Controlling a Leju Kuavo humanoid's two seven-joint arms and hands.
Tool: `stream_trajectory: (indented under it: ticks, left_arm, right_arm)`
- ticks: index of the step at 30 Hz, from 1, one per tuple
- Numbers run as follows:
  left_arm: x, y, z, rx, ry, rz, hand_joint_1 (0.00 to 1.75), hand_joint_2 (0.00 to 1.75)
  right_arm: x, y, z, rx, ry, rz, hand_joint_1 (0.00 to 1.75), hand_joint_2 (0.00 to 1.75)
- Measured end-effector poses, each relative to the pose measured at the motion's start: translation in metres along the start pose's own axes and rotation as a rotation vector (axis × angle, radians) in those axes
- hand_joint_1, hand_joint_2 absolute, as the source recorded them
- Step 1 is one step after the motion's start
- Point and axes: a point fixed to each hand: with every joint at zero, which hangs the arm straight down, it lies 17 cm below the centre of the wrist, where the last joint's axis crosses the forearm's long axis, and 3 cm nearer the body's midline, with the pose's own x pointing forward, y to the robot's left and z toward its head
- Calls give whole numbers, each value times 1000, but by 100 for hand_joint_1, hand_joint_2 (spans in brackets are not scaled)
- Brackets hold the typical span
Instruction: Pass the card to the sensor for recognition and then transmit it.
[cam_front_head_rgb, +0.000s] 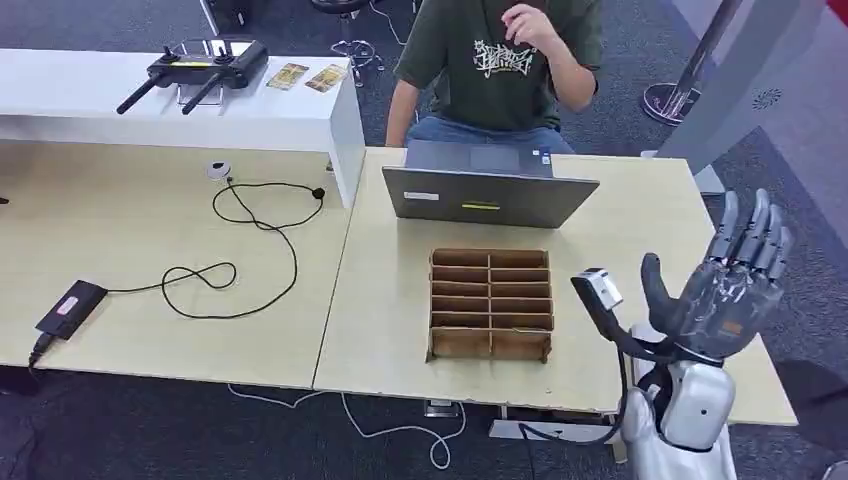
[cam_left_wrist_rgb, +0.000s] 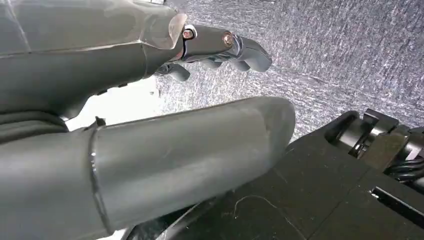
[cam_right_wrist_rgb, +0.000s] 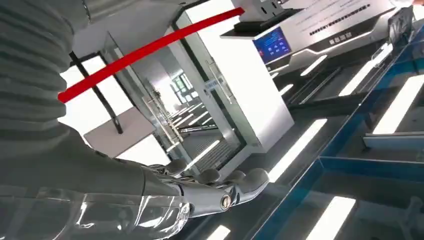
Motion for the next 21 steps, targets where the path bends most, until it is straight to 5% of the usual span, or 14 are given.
stream_trajectory:
  ticks: [21]
  left_arm:
    - [-2, -2, 0, -7, 2, 42, 0, 0]
  right_arm:
    - [-22, -7, 45, 63, -1, 47, 0, 175]
